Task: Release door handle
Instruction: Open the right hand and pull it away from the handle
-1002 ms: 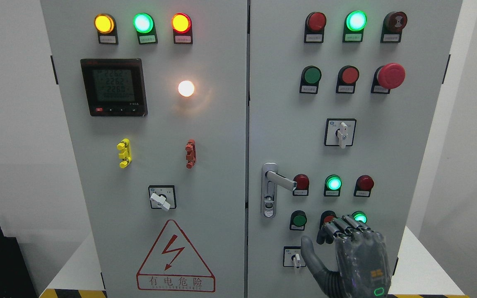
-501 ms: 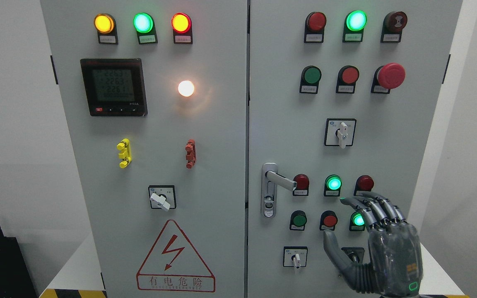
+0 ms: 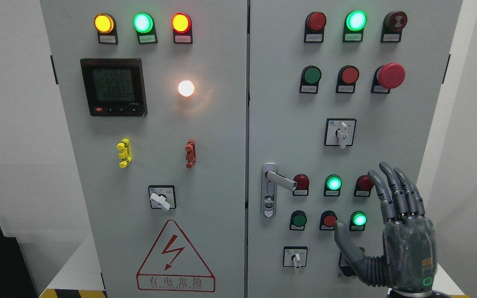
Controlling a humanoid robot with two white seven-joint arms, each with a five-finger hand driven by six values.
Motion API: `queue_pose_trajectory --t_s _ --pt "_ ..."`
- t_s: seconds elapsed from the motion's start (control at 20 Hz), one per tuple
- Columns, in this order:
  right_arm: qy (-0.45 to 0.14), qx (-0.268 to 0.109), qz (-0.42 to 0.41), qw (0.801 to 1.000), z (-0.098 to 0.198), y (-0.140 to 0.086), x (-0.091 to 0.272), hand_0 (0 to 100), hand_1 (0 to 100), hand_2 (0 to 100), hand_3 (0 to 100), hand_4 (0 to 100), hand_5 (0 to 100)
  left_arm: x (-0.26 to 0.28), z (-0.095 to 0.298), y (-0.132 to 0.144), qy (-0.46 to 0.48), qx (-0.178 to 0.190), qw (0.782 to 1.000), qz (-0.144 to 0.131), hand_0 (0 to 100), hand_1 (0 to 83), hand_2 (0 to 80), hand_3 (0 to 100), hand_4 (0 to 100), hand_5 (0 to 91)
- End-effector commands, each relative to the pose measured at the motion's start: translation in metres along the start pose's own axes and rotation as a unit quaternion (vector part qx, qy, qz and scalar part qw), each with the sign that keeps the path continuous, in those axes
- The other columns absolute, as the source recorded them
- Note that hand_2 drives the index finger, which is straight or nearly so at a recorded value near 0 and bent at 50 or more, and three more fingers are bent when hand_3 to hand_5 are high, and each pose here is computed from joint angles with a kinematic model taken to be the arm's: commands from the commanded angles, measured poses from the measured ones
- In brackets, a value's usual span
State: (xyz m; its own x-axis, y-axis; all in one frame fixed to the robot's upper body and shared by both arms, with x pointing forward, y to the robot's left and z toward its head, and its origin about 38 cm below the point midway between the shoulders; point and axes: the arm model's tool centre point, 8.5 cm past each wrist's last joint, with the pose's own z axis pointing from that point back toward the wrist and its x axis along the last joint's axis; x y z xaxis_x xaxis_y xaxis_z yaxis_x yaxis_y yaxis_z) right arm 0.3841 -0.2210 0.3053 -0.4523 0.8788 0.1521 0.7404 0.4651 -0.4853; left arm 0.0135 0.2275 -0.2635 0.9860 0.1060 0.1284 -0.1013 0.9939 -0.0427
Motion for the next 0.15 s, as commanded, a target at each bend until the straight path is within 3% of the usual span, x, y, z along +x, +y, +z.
queue_pose_trajectory --t_s 0.0,0.1 --pt "0.001 0.0 -0.021 1.0 -0.002 0.0041 0.0134 38 31 0 2 0 0 0.0222 -0.0022 -0.0025 -0.019 -0.003 1.0 -0.007 12 38.9 0.0 0 0 0.0" --pt "0.005 0.006 -0.025 1.0 -0.0019 0.0065 0.0146 38 32 0 2 0 0 0.0222 -0.0022 -0.0025 -0.019 -0.003 1.0 -0.007 12 38.9 0.0 0 0 0.0"
